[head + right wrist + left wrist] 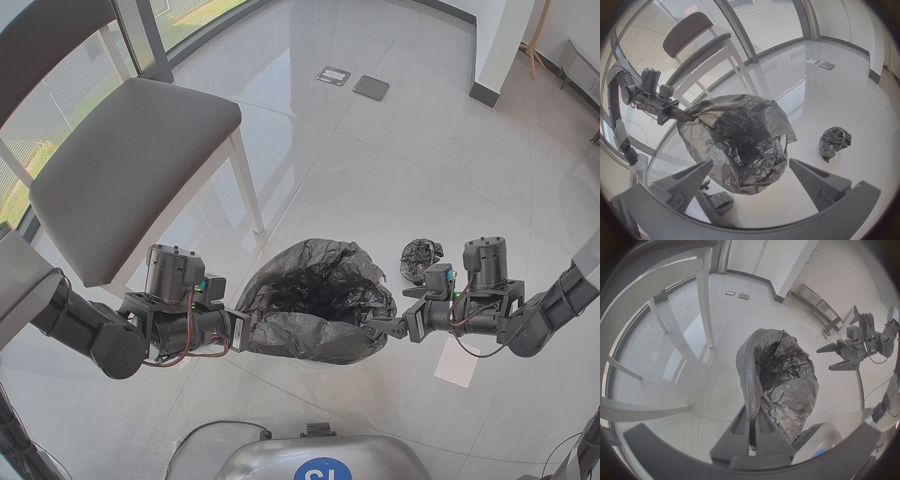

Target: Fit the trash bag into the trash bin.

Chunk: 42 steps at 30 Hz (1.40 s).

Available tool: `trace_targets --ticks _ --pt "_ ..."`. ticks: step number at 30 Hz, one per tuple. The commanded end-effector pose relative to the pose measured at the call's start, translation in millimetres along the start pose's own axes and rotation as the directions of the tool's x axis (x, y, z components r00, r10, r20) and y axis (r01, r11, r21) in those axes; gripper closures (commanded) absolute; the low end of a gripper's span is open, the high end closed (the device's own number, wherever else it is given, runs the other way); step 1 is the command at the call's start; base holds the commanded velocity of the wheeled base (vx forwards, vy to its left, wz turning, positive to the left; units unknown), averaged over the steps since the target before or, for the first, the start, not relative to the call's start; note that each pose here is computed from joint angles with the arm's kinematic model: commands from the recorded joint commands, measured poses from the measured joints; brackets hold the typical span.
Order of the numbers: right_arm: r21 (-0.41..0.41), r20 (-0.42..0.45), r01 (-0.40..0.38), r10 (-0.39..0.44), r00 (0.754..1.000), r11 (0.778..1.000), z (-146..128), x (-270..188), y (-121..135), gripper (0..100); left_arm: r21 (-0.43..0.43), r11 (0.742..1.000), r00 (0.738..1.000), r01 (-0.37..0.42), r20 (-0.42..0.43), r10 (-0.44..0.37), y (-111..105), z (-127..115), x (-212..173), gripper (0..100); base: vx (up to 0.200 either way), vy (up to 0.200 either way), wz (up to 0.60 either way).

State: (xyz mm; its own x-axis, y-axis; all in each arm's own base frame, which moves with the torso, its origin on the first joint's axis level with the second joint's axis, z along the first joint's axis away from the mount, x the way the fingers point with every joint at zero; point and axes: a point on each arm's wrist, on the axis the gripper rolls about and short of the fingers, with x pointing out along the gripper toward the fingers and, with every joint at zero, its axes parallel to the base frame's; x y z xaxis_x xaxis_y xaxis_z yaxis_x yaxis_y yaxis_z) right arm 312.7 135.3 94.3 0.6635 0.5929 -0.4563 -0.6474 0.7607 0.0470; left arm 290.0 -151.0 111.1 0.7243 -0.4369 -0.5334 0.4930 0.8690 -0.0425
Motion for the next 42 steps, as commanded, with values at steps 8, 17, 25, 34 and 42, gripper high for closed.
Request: trace_targets --ticks 8,17,25,34,42 --pt "-0.006 0.008 0.001 -0.001 1.0 1.0 2.4 -2.6 0.9 0 0.016 1.0 1.0 0.0 0.005 0.0 1.2 -3.2 0.8 0 0.0 0.0 0.0" --pt "-0.007 0.054 0.037 -0.037 0.998 0.999 13.1 -6.7 -10.2 0 0.024 1.0 0.998 -0.003 0.06 0.001 -1.3 9.5 -8.3 0 0.0 0.0 0.0" --pt "-0.017 0.057 0.087 -0.086 0.995 0.996 11.4 -12.5 -27.1 0 0.097 0.995 0.996 0.007 0.087 -0.016 -8.3 13.6 -21.0 0 0.0 0.0 0.0" --pt "-0.079 0.07 0.177 -0.172 0.983 0.981 12.9 -34.0 -39.6 0 0.14 0.99 0.992 -0.001 0.128 -0.017 -7.5 14.8 -31.5 0 0.0 0.0 0.0" --pt "-0.084 0.035 0.229 -0.227 0.973 0.97 0.4 -43.9 -55.8 0 0.139 0.99 0.991 -0.009 0.136 -0.01 -7.0 15.0 -34.6 0 0.0 0.0 0.0"
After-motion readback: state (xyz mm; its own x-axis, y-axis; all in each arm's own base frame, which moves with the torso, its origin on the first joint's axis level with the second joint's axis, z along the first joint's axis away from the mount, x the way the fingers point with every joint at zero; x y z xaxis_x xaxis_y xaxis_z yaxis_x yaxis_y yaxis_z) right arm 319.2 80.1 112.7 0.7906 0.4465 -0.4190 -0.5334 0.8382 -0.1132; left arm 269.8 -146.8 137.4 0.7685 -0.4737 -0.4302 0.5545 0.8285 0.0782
